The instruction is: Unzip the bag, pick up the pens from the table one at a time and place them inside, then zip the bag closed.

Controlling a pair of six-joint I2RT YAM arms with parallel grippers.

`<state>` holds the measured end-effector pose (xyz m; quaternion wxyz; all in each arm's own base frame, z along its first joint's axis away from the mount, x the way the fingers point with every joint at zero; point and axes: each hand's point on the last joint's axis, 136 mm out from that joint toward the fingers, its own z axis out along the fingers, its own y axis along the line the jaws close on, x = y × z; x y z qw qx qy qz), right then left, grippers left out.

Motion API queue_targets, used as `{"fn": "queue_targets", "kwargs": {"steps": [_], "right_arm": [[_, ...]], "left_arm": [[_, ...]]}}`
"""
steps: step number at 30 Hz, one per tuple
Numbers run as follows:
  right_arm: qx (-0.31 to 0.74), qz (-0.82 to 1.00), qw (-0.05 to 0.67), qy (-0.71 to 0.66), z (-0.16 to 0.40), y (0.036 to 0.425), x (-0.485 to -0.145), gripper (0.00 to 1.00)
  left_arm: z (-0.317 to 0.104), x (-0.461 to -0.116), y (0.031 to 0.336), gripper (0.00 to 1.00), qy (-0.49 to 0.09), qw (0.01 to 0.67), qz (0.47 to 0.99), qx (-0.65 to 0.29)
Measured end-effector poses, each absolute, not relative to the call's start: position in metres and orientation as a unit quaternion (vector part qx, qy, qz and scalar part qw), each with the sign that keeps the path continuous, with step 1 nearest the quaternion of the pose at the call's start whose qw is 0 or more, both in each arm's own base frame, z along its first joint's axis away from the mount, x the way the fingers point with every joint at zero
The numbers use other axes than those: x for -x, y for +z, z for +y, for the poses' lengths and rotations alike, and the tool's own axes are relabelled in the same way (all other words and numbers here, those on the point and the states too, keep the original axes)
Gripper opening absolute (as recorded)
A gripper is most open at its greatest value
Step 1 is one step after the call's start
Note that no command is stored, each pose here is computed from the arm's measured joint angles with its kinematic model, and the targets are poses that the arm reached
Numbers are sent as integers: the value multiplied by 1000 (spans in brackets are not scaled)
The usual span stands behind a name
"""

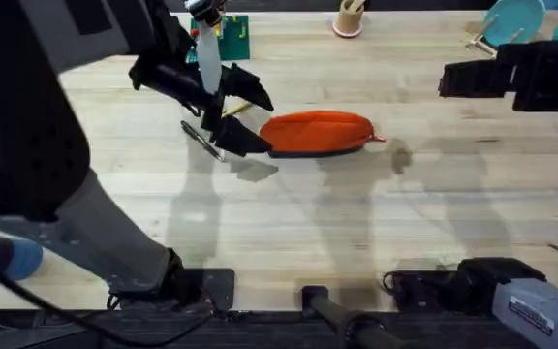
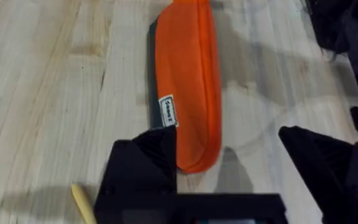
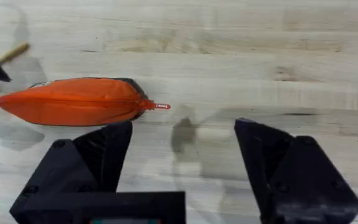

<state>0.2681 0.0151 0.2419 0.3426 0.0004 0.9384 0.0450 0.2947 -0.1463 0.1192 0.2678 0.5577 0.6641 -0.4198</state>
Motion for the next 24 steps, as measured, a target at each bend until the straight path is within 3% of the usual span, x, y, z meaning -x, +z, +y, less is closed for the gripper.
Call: {"fn": "queue_targets", "kwargs": {"steps": [10, 16, 17, 20, 21, 24], "right_arm": [[0, 938, 343, 45, 15, 242, -268, 996], [0, 938, 343, 45, 15, 242, -268, 995], [0, 938, 343, 45, 15, 242, -268, 996], [0, 938, 342, 45, 15, 242, -268, 996], [-1, 938, 343, 45, 15, 242, -268, 995], [0, 938, 343, 45, 15, 242, -268, 996]], "left_arm": [[-152, -305, 106, 924, -441, 287, 651, -547], [-153, -308, 102, 748, -447, 291, 648, -543], [-154, -309, 102, 648, -449, 292, 648, -541], [-155, -309, 105, 176, -452, 298, 645, -539], [-155, -310, 105, 80, -450, 301, 643, -542], [-155, -310, 105, 47, -451, 301, 643, -541]]}}
